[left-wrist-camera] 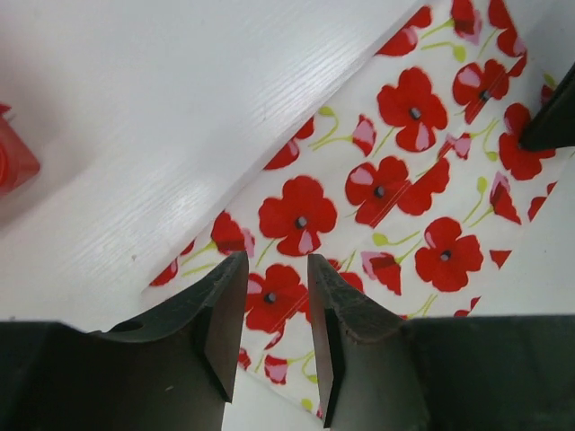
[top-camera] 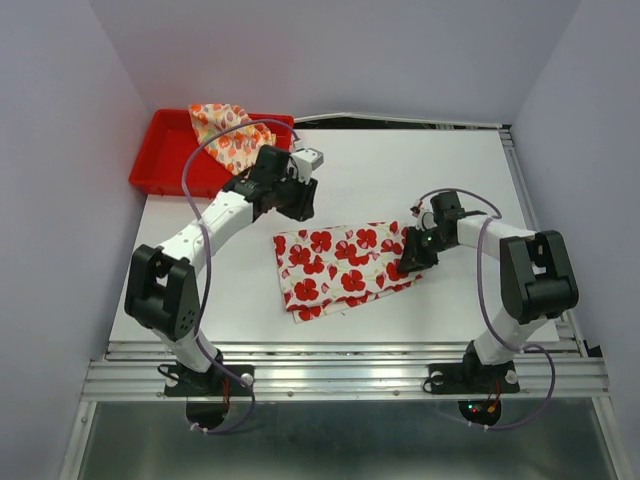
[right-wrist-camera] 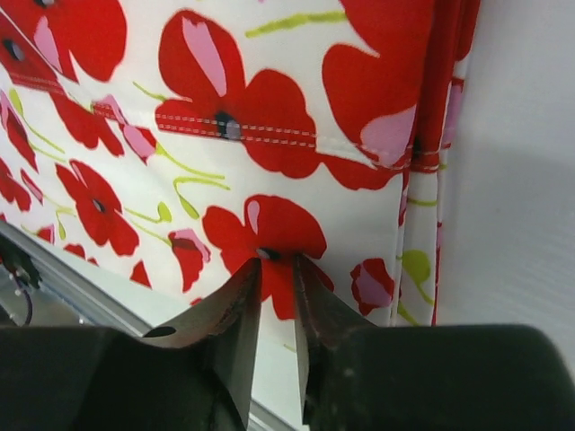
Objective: Fold and stack the skirts
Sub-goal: Fold the skirt
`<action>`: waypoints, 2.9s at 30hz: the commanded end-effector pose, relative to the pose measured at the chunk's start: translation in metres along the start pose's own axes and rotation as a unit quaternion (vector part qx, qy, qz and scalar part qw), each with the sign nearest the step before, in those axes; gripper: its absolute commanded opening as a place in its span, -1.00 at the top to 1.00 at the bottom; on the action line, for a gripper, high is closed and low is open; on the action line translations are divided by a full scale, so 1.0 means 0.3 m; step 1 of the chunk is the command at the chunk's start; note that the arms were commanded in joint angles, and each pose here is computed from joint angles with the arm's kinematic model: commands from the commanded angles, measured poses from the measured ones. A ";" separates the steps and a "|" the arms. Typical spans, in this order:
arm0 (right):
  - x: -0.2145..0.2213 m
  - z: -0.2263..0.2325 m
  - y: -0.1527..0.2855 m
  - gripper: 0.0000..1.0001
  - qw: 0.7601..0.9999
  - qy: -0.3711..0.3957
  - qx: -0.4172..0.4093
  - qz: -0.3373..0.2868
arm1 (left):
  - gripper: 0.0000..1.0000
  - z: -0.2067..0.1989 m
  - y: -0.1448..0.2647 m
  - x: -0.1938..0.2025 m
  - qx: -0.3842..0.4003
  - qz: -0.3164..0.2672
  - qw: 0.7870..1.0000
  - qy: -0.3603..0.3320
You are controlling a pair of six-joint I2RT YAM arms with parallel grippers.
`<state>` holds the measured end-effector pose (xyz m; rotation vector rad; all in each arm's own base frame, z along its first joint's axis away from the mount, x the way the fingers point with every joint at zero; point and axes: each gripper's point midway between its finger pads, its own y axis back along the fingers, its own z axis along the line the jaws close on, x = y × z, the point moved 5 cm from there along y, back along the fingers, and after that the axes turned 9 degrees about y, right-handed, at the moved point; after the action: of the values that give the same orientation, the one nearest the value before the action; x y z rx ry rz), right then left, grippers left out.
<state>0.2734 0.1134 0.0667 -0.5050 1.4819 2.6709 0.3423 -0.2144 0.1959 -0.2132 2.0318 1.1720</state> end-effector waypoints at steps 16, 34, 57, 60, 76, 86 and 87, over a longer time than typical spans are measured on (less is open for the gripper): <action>-0.359 0.078 0.221 -0.22 0.985 0.130 0.045 -0.107 | -0.15 0.316 0.046 0.441 -0.055 0.151 0.961 0.223; -0.631 -0.157 0.336 -0.39 0.967 0.144 0.115 -0.176 | 0.11 0.087 -0.388 0.091 0.074 0.085 0.986 0.119; -0.236 -0.211 0.074 -0.25 0.997 0.076 0.004 0.009 | 0.05 0.050 -0.070 -0.072 0.051 -0.027 0.996 0.074; -0.188 -0.189 0.069 -0.23 0.998 0.057 -0.018 0.026 | 0.10 0.013 -0.049 0.103 0.085 0.031 0.989 0.118; -0.073 -0.149 0.088 -0.31 0.998 0.034 -0.031 0.043 | 0.14 0.040 -0.227 0.352 0.071 0.143 0.966 0.203; -0.331 -0.085 0.316 -0.22 0.984 0.062 0.068 -0.154 | 0.83 0.097 -0.391 0.262 0.070 0.144 0.968 0.193; -0.358 -0.066 0.335 -0.19 0.980 0.072 0.060 -0.178 | 0.90 0.101 -0.403 0.222 0.070 0.133 0.971 0.188</action>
<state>0.3221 0.0559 0.1114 -0.6601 1.5483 2.5495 0.3468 -0.2405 0.0609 -0.0687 2.5835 1.2021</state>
